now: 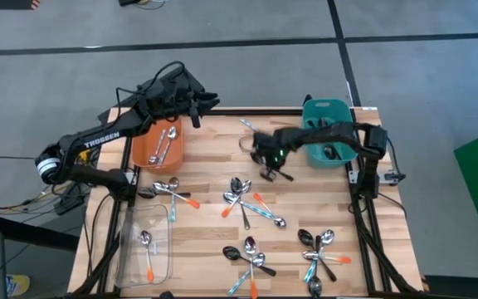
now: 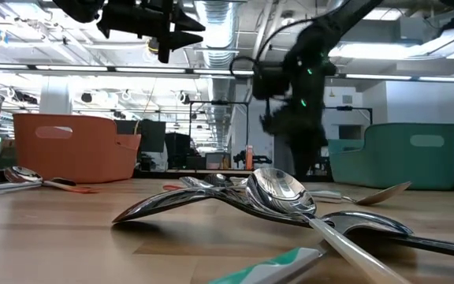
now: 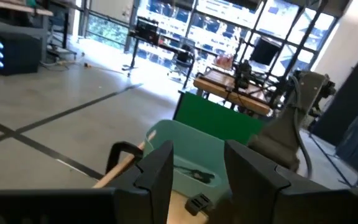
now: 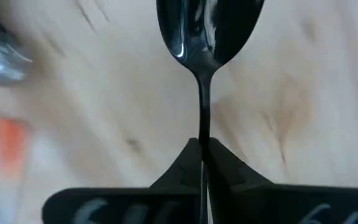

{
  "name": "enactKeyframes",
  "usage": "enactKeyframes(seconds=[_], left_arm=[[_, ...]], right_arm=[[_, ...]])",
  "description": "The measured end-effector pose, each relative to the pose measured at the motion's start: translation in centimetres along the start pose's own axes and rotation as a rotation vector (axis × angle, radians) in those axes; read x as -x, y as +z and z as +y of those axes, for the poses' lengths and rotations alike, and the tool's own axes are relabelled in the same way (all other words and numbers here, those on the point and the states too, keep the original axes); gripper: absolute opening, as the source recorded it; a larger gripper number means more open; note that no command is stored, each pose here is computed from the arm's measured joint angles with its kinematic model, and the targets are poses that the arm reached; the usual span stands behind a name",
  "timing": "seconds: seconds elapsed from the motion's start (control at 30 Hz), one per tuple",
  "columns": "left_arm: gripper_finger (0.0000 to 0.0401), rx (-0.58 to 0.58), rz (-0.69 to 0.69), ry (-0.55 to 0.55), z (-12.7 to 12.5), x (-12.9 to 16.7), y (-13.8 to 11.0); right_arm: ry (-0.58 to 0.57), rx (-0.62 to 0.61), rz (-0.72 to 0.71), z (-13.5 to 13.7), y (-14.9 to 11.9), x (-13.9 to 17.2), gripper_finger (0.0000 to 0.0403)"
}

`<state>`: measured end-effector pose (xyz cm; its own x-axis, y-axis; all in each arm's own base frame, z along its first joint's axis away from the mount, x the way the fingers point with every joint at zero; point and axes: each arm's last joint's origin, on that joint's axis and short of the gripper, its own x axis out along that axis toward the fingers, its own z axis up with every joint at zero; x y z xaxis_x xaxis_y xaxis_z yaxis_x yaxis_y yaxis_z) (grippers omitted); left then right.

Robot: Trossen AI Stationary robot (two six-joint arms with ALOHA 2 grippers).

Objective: Sort silverware by color (type)
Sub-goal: Put the black spoon into the green bin, then put the white blue spoon into the orange bin

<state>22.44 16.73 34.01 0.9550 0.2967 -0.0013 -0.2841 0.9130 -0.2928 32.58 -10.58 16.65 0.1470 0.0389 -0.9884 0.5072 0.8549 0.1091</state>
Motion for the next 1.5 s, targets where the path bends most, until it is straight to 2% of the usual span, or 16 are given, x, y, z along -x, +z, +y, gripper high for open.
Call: enactKeyframes(seconds=[0.1,0.2,0.33,0.43,0.53,0.67,0.8,0.9,1.0,1.17,1.3,1.4,1.5], left_arm=[[0.013,0.014,-0.007,-0.005,0.7,0.3,0.3],[0.013,0.029,-0.017,-0.011,1.3,0.6,0.7],[0.013,0.073,-0.037,-0.004,1.5,0.8,1.6],[0.013,0.103,-0.065,-0.031,1.3,0.9,2.9],[0.013,0.047,-0.088,-0.049,1.0,1.0,4.0],[0.013,0.017,-0.082,0.018,1.2,1.0,4.0],[0.013,0.038,0.009,0.109,1.9,1.0,2.9],[0.013,0.101,0.124,0.209,2.7,1.2,1.6],[0.013,0.142,0.198,0.246,2.9,1.4,0.8],[0.013,0.213,0.254,0.302,2.6,1.4,0.0],[0.013,0.253,0.302,0.277,1.9,1.1,-0.6],[0.013,0.258,0.339,0.26,0.9,1.0,-1.1],[0.013,0.263,0.35,0.258,-0.1,0.8,-1.3]], right_arm=[[0.044,-0.058,-0.076,-0.3,0.3,4.6,0.0019],[0.063,-0.058,-0.274,-0.5,0.6,8.4,0.0011],[0.046,-0.126,-0.362,-3.0,-1.0,12.4,0.001],[-0.074,-0.202,-0.344,-5.2,-3.4,14.8,0.0009],[-0.203,-0.258,-0.34,-7.1,-5.7,16.4,0.0009],[-0.291,-0.355,-0.348,-9.5,-8.0,16.9,0.0008],[-0.364,-0.436,-0.325,-11.4,-10.0,15.9,0.0008],[-0.366,-0.462,-0.256,-12.7,-11.2,14.3,0.0007],[-0.356,-0.482,-0.197,-13.6,-12.2,12.7,0.0015],[-0.32,-0.447,-0.177,-14.1,-12.3,10.6,0.0075],[-0.324,-0.454,-0.208,-14.1,-12.0,11.4,0.0144],[-0.319,-0.479,-0.319,-14.1,-10.9,13.2,0.0189],[-0.258,-0.422,-0.524,-13.6,-8.9,14.8,0.0209]])
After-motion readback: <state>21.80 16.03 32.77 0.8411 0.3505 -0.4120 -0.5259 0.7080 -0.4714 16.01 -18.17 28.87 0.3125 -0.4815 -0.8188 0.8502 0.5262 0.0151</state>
